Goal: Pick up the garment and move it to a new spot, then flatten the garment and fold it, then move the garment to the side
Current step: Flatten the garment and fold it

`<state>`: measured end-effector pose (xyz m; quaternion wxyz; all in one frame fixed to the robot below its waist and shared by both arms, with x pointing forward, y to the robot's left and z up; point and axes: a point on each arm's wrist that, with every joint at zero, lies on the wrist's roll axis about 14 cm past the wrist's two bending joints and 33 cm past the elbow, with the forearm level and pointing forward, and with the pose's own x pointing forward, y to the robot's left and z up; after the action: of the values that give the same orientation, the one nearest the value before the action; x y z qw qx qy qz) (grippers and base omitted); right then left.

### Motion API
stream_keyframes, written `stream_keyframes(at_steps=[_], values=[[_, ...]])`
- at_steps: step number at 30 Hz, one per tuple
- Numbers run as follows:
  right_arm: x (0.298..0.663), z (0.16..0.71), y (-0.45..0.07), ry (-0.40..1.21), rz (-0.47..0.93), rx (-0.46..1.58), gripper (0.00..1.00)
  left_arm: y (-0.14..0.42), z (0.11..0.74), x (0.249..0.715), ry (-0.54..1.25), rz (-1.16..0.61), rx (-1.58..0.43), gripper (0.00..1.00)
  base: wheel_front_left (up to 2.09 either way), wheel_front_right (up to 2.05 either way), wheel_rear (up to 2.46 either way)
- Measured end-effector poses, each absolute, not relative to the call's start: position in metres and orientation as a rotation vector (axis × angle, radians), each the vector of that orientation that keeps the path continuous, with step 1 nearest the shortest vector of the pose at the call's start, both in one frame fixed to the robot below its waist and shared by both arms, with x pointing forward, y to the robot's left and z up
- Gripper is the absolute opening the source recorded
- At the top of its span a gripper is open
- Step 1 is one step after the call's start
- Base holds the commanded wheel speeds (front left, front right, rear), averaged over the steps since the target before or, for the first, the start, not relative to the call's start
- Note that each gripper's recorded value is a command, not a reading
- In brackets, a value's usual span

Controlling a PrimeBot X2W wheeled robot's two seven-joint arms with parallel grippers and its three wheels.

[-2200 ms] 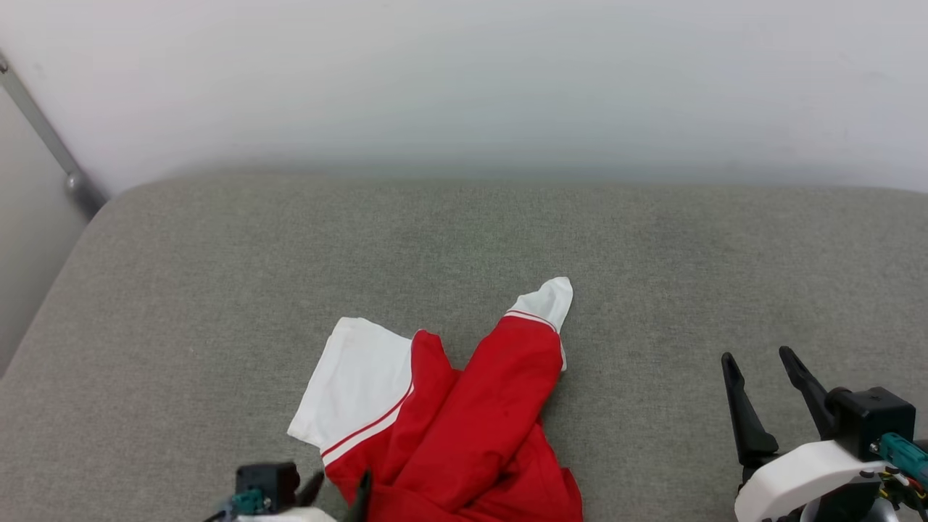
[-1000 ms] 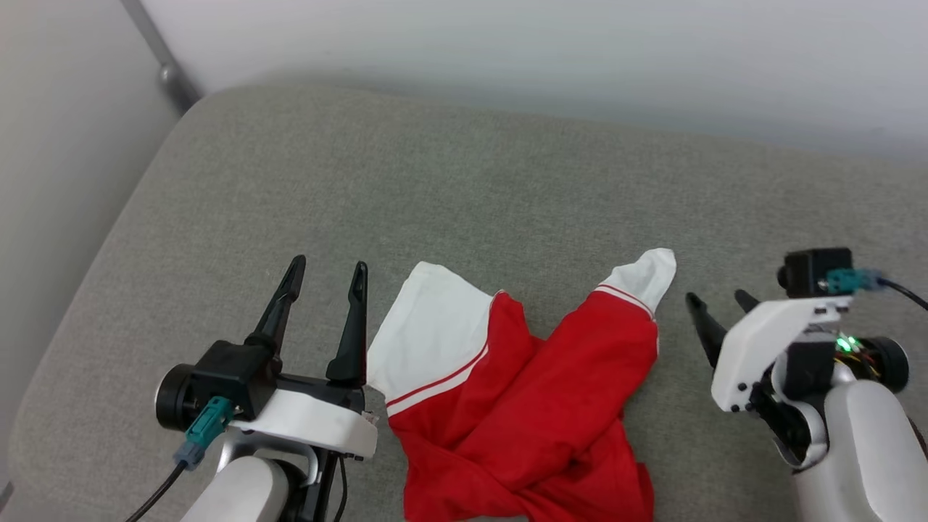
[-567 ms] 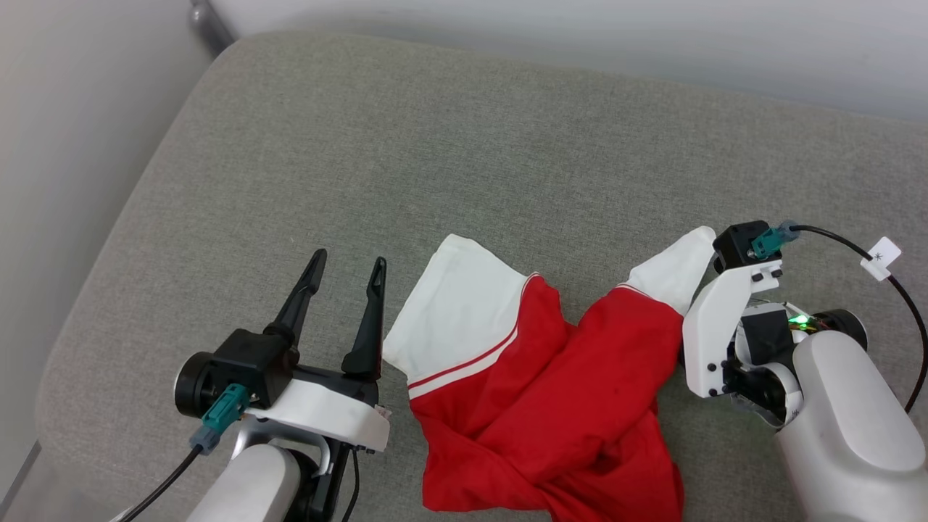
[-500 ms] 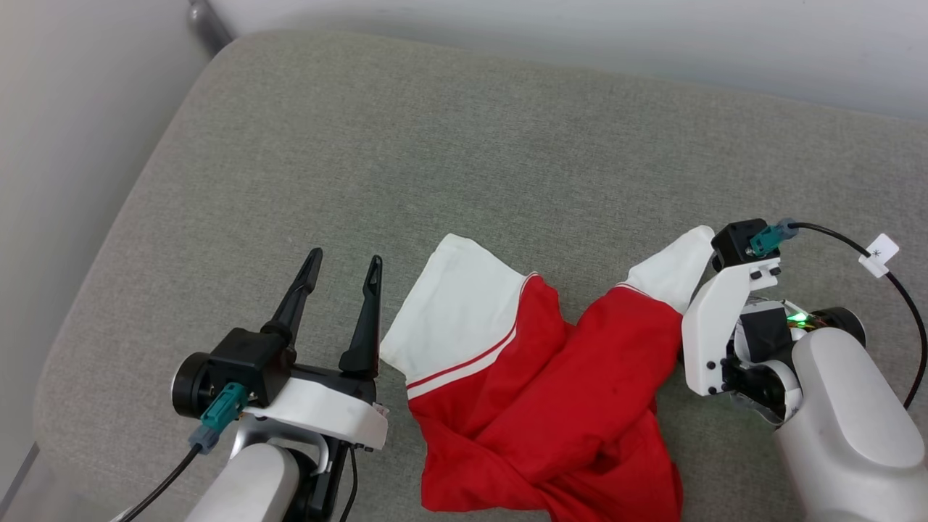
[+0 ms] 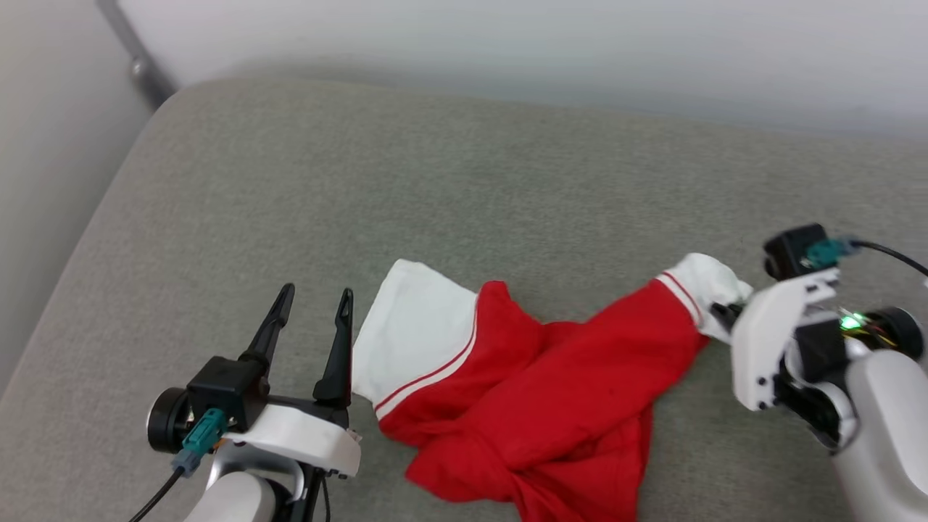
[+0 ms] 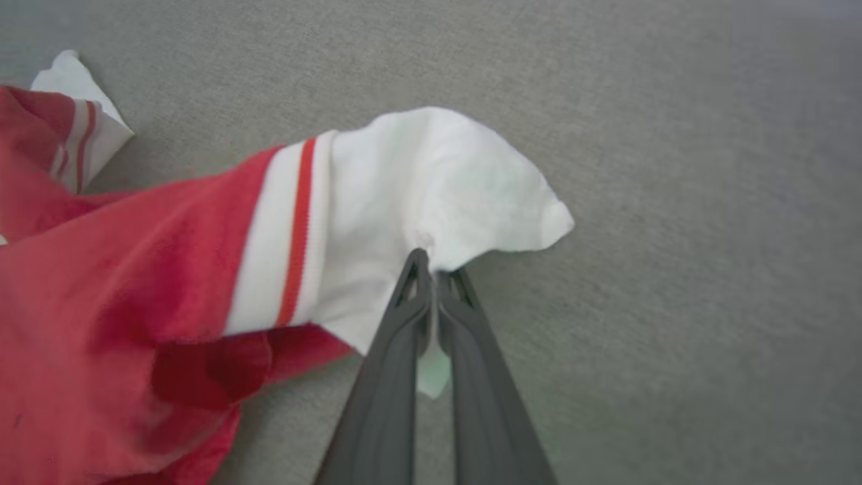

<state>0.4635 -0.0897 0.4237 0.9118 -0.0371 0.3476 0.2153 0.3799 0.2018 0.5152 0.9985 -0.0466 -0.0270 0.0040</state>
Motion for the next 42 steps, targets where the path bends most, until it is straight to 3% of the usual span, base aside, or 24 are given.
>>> stream_keyframes(at_steps=[10, 11, 12, 13, 20, 21, 33, 42], values=[[0.392, 0.402, -0.212, 0.791, 0.145, -0.041, 0.0, 0.184, 0.519, 0.376, -0.043, -0.042, -0.11, 1.0, 0.0, 0.0, 0.0], [0.37, 0.389, -0.228, 0.824, 0.087, -0.008, 0.25, 0.183, 0.519, 0.375, -0.037, -0.048, -0.112, 1.0, 0.0, 0.0, 0.0], [0.37, 0.389, -0.228, 0.824, 0.087, -0.008, 0.79, 0.183, 0.519, 0.375, -0.037, -0.048, -0.112, 1.0, 0.0, 0.0, 0.0], [0.361, 0.383, -0.232, 0.831, 0.065, 0.009, 1.0, 0.182, 0.517, 0.375, -0.029, -0.047, -0.114, 1.0, 0.0, 0.0, 0.0], [0.342, 0.391, -0.237, 0.682, -0.007, 0.08, 1.0, 0.184, 0.513, 0.366, -0.003, -0.035, -0.125, 1.0, 0.0, 0.0, 0.0], [0.346, 0.407, -0.24, 0.587, -0.025, 0.077, 1.0, 0.184, 0.514, 0.364, -0.001, -0.032, -0.128, 1.0, 0.0, 0.0, 0.0], [0.362, 0.504, -0.222, 0.121, -0.003, 0.009, 1.0, 0.187, 0.522, 0.36, -0.013, -0.034, -0.116, 1.0, 0.0, 0.0, 0.0], [0.355, 0.535, -0.191, 0.003, 0.058, 0.002, 1.0, 0.183, 0.527, 0.367, -0.017, -0.055, -0.106, 1.0, 0.0, 0.0, 0.0]])
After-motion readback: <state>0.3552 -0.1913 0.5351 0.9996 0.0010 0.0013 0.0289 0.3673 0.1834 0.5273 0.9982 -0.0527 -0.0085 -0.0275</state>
